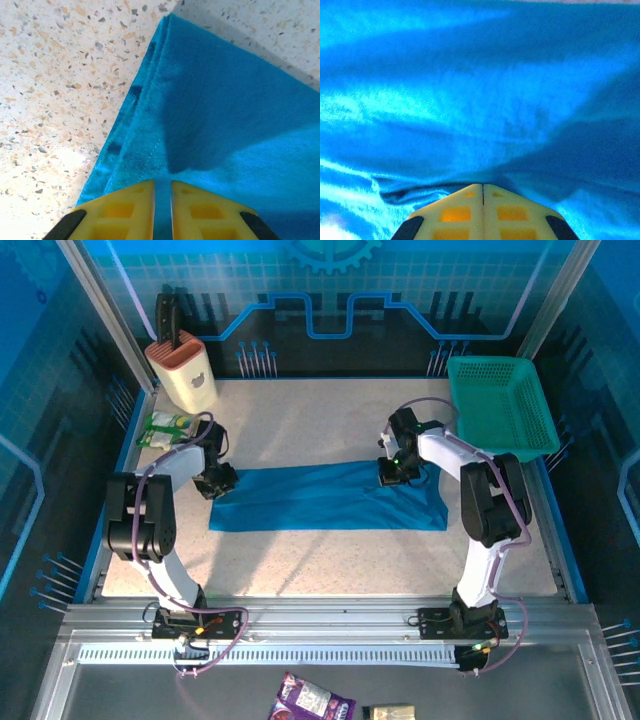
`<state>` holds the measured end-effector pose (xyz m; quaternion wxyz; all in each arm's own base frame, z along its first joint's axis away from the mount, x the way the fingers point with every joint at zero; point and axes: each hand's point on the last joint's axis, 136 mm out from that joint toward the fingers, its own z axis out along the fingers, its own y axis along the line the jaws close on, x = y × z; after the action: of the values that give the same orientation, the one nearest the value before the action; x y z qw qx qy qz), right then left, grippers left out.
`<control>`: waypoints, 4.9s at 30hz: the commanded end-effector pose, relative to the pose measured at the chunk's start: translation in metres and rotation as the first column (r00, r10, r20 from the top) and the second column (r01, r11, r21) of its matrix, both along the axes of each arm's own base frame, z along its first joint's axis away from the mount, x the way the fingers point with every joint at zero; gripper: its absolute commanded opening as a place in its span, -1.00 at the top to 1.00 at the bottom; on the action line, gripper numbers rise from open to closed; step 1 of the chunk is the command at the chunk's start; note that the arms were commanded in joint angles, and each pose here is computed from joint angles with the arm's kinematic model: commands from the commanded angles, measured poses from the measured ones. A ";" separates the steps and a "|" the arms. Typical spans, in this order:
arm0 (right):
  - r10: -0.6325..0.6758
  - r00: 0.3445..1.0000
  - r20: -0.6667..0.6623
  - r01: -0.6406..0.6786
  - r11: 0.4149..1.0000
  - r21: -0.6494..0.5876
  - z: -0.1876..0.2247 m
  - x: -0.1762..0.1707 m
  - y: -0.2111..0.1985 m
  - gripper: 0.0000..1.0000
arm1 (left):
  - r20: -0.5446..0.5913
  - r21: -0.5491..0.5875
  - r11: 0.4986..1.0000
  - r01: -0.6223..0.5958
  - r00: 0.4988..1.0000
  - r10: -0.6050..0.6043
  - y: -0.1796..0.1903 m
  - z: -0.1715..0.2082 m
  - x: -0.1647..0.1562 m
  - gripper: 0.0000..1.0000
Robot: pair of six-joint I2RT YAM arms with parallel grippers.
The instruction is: Fold the inside-out t-shirt
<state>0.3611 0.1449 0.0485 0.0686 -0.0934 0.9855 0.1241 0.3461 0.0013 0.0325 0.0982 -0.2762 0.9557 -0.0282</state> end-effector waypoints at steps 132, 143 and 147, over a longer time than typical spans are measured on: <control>-0.305 0.952 -0.011 0.304 0.951 -0.061 -0.001 -0.001 -0.134 -0.05 | 0.068 -0.133 0.944 0.303 0.953 -0.297 -0.126 0.036 -0.018 0.57; -0.313 0.945 -0.100 0.310 0.950 -0.041 -0.022 -0.007 -0.139 -0.01 | 0.077 -0.148 0.945 0.290 0.956 -0.282 -0.127 0.038 -0.021 0.57; -0.318 0.939 -0.133 0.315 0.948 -0.043 -0.030 -0.011 -0.137 0.02 | 0.080 -0.147 0.946 0.288 0.957 -0.279 -0.126 0.039 -0.020 0.57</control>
<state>0.3590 0.0059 0.0266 0.0460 0.0722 0.9919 0.0937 0.3263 -0.1253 0.0618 0.0898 -0.1424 0.9792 -0.1128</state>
